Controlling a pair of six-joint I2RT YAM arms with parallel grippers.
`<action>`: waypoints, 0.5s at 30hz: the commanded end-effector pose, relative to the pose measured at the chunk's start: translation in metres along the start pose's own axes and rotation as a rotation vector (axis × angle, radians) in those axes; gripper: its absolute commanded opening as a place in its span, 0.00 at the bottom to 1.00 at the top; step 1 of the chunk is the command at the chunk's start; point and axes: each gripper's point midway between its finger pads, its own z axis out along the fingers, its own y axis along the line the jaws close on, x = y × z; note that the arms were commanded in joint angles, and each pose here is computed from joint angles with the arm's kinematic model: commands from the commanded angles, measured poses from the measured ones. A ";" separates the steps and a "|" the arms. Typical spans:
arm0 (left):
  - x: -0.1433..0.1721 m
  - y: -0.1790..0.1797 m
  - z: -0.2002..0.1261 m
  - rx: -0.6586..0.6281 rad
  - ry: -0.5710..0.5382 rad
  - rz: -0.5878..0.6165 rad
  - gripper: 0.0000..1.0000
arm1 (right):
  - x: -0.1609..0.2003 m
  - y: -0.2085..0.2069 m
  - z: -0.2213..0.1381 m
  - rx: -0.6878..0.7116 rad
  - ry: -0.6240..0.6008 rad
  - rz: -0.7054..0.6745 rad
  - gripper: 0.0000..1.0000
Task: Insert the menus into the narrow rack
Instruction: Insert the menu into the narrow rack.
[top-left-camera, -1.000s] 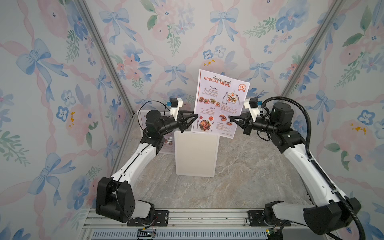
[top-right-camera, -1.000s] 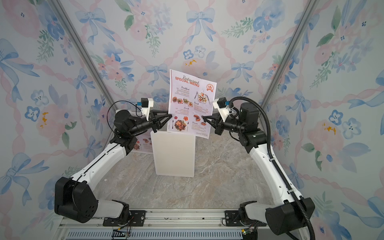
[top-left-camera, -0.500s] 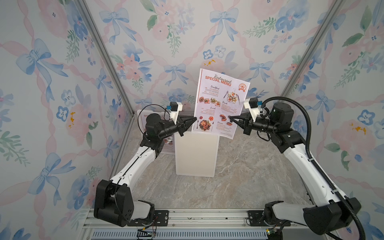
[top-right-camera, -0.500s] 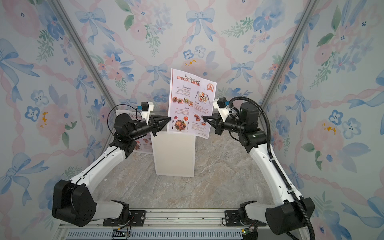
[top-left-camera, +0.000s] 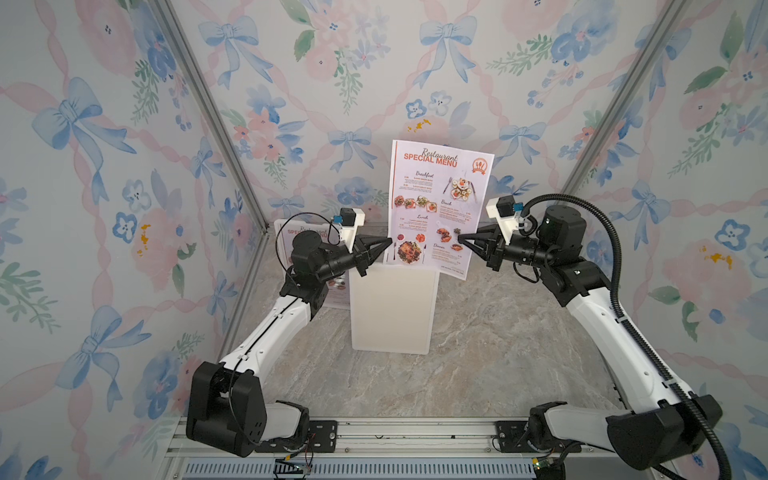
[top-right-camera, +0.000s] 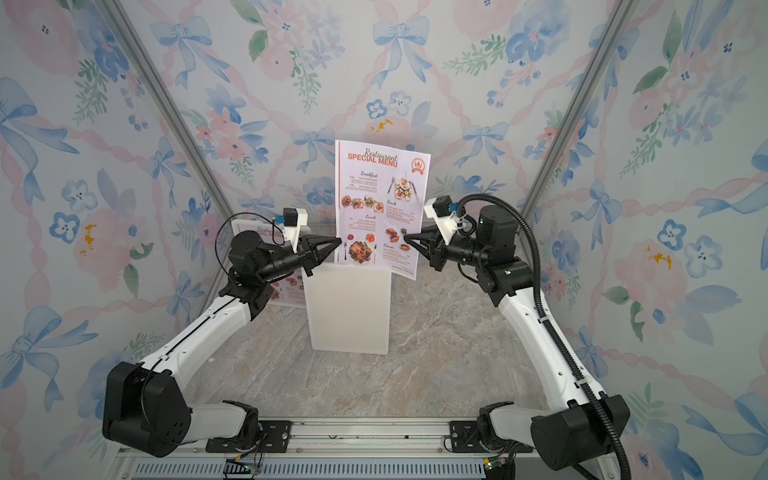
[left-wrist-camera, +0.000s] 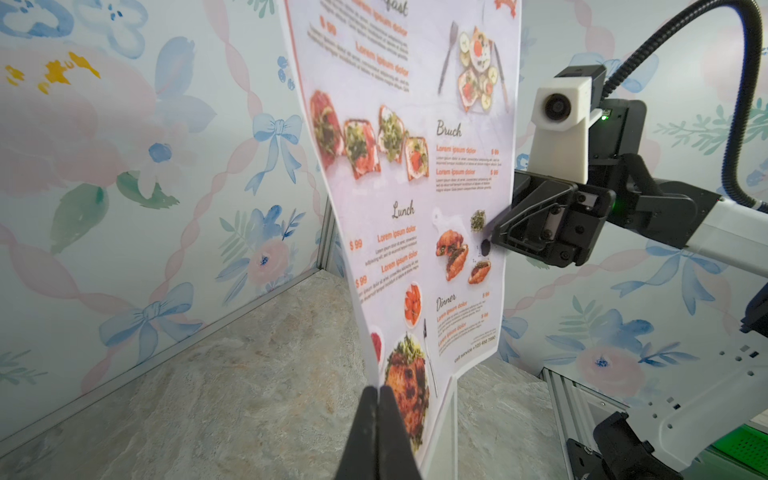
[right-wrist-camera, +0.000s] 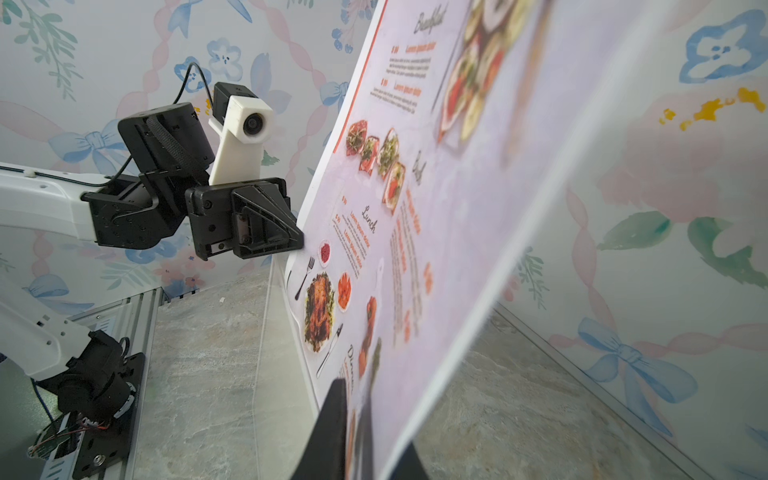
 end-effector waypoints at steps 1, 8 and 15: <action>-0.006 -0.008 -0.004 -0.002 -0.020 0.041 0.00 | -0.012 0.006 -0.002 -0.011 -0.016 -0.021 0.15; -0.007 -0.007 -0.005 -0.008 -0.023 0.045 0.00 | -0.008 0.007 -0.001 -0.015 -0.004 -0.009 0.06; -0.012 -0.008 -0.005 -0.007 -0.032 0.055 0.00 | -0.002 0.008 -0.005 0.009 0.011 -0.016 0.02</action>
